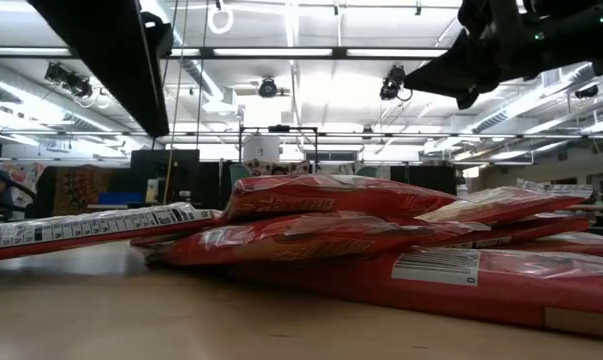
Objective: Sort popcorn bags into baskets
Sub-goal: Put the popcorn bag into the green bin
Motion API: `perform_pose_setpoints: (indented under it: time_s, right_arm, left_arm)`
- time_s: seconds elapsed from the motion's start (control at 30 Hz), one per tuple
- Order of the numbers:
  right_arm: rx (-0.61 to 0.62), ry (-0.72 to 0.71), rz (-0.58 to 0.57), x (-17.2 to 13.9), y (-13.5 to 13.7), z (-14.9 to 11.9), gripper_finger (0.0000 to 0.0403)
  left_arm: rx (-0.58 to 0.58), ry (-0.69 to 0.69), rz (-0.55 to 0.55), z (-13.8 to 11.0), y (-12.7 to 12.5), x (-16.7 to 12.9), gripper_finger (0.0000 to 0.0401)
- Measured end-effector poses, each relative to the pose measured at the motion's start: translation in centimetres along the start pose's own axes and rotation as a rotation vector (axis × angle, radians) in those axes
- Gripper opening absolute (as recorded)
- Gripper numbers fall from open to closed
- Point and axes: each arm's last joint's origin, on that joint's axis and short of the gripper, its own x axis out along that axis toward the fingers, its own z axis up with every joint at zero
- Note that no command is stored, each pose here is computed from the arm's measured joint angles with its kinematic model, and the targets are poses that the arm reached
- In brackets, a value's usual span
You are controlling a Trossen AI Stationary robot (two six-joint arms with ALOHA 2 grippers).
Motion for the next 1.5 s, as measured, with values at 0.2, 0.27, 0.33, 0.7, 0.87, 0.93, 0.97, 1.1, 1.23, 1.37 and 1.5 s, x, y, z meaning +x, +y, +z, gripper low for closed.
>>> perform_pose_setpoints:
  time_s: [0.2,0.27,0.33,0.7,0.87,0.93,0.97,1.1,1.23,1.37,1.5]
  right_arm:
    - [-0.061,0.01,0.001,-0.6,-0.2,0.2,0.0036]
    - [-0.08,0.019,0.001,-0.7,-0.3,0.2,0.0036]
    - [-0.094,0.024,0.001,-0.7,-0.3,0.1,0.0036]
    - [-0.146,0.033,0.003,-0.7,-0.3,0.0,0.0036]
    - [-0.148,0.035,0.003,-0.7,-0.3,0.0,0.0036]
    - [-0.152,0.035,0.003,-0.7,-0.3,0.0,0.0036]
    - [-0.155,0.036,0.003,-0.7,-0.3,0.0,0.0036]
    - [-0.158,0.036,0.004,-0.7,-0.3,0.0,0.0036]
    - [-0.157,0.035,0.011,-0.7,-0.3,0.0,0.0036]
    - [-0.155,0.036,0.012,-0.7,-0.3,0.0,0.0036]
    - [-0.134,0.036,0.041,-0.7,-0.2,-0.1,0.0036]
  left_arm:
    - [-0.068,0.069,0.099,0.9,-2.8,0.6,0.0206]
    - [-0.082,0.086,0.126,1.1,-3.5,0.7,0.0206]
    - [-0.107,0.104,0.164,1.1,-4.0,1.1,0.0206]
    - [-0.197,0.2,0.295,0.4,-5.1,4.5,0.0205]
    - [-0.211,0.225,0.343,-0.1,-4.9,5.1,0.0205]
    - [-0.206,0.231,0.353,-0.2,-5.0,5.5,0.0205]
    - [-0.203,0.234,0.359,-0.3,-5.0,5.7,0.0205]
    - [-0.178,0.269,0.404,-1.0,-4.9,6.9,0.0205]
    - [-0.161,0.299,0.44,-1.4,-4.7,7.3,0.0204]
    - [-0.143,0.324,0.478,-1.6,-4.4,7.2,0.018]
    - [-0.095,0.364,0.483,-1.8,-4.2,7.0,0.0116]
